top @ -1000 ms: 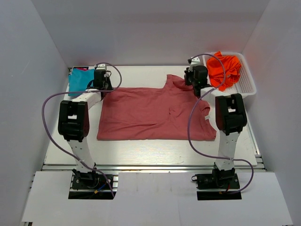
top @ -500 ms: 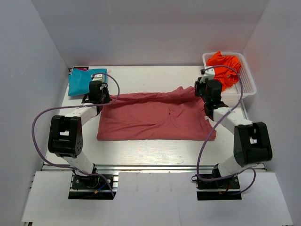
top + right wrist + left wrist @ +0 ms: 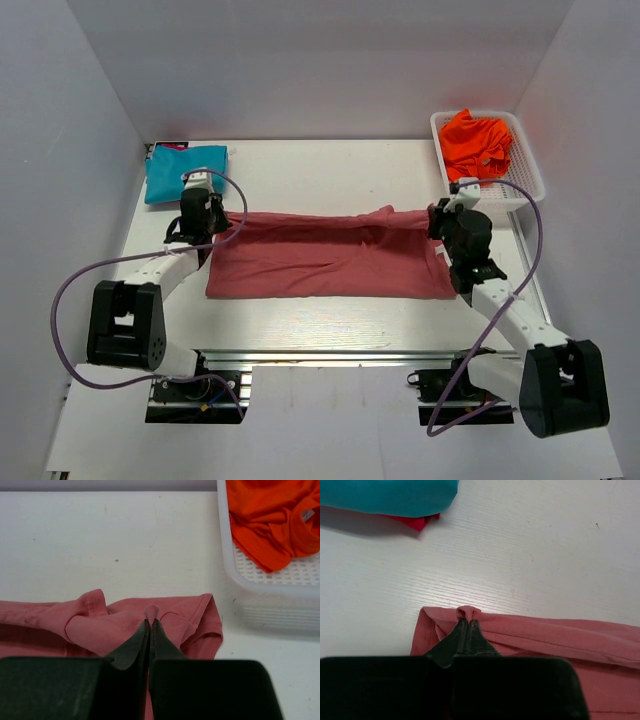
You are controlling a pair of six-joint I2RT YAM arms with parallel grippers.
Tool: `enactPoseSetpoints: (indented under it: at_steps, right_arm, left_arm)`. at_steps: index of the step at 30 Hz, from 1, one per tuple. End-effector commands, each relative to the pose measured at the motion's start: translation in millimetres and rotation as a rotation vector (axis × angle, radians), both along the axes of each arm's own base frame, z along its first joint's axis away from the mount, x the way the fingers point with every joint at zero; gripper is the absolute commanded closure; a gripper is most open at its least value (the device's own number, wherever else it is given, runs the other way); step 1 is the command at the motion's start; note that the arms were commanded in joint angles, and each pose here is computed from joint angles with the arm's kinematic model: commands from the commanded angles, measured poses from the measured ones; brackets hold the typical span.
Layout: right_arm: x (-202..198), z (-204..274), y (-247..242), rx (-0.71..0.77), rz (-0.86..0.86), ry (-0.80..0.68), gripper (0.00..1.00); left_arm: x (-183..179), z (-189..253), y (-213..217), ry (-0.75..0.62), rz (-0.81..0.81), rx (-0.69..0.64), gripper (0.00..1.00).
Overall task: Fold and stack the t-shirts
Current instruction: Fold the other side of the tshirt into a rectangle
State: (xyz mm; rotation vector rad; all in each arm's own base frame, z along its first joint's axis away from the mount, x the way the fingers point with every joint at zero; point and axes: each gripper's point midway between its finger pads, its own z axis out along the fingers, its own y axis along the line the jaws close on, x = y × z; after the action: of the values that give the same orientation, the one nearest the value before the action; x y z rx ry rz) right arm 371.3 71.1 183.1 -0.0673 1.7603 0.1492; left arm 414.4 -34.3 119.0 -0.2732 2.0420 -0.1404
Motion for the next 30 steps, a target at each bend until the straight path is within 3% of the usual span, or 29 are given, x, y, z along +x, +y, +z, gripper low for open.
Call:
enactPoseSetpoints:
  at_steps: [1, 6, 7, 8, 10, 11, 13, 14, 15, 16, 20, 21, 22, 24, 26, 30]
  right_arm:
    - [-11.9, -7.0, -5.7, 0.037, -0.038, 0.019, 1.00]
    - [-41.5, -50.1, -5.2, 0.167, -0.085, 0.162, 1.00]
    - [-58.2, -67.1, -7.4, 0.211, -0.105, 0.204, 0.94]
    - [-65.2, -72.7, -5.6, 0.259, -0.116, 0.220, 0.83]
    - [-89.8, -87.6, -10.0, 0.293, -0.135, 0.253, 0.75]
    - [-94.5, -87.8, -11.7, 0.319, -0.154, 0.255, 0.64]
    - [-104.7, -75.4, -14.7, 0.334, -0.151, 0.208, 0.39]
    - [-105.5, -71.0, -14.3, 0.340, -0.144, 0.191, 0.22]
    - [-105.0, -62.7, -13.9, 0.349, -0.135, 0.161, 0.12]
    - [-102.6, -47.3, -12.0, 0.357, -0.111, 0.106, 0.10]
    - [-86.8, -17.1, 11.7, 0.346, 0.036, 0.042, 0.10]
    - [-80.2, -42.9, 18.6, 0.316, 0.050, 0.147, 0.10]
    - [-69.3, -19.7, 28.3, 0.328, 0.094, 0.125, 0.10]
    - [-52.8, -46.0, 49.6, 0.312, 0.169, 0.276, 0.10]
    - [-38.0, -39.0, 68.2, 0.302, 0.230, 0.325, 0.10]
    - [6.6, -69.4, 81.1, 0.183, 0.188, 0.472, 0.10]
  left_arm:
    - [-7.2, 10.9, 5.9, -0.020, 0.043, -0.004, 0.99]
    - [-23.7, -6.5, 6.2, 0.060, 0.108, -0.076, 0.89]
    - [-36.5, -19.7, 10.8, 0.096, 0.143, -0.079, 0.63]
    - [-44.2, -23.4, 14.5, 0.106, 0.179, -0.090, 0.49]
    - [-67.2, -27.5, 31.4, 0.140, 0.305, -0.115, 0.42]
    - [-75.6, -26.7, 41.4, 0.151, 0.366, -0.116, 0.36]
    - [-98.1, -19.0, 63.3, 0.170, 0.531, -0.099, 0.09]
    - [-99.5, -11.5, 66.5, 0.156, 0.553, -0.099, 0.03]
    - [-95.1, 1.8, 67.7, 0.127, 0.559, -0.103, 0.00]
    - [-92.8, 9.9, 67.9, 0.108, 0.551, -0.101, 0.00]
    - [-60.2, 42.9, 37.1, 0.010, 0.344, -0.128, 0.00]
    - [-52.2, 46.1, 18.9, 0.009, 0.238, -0.159, 0.00]
    - [-46.6, 34.8, 10.1, 0.038, 0.184, -0.159, 0.00]
    - [-30.6, 37.6, -16.7, 0.028, 0.019, -0.188, 0.00]
    - [-23.2, 15.8, -40.5, 0.094, -0.109, -0.227, 0.00]
    - [-18.2, -9.6, -75.0, 0.151, -0.266, -0.283, 0.00]
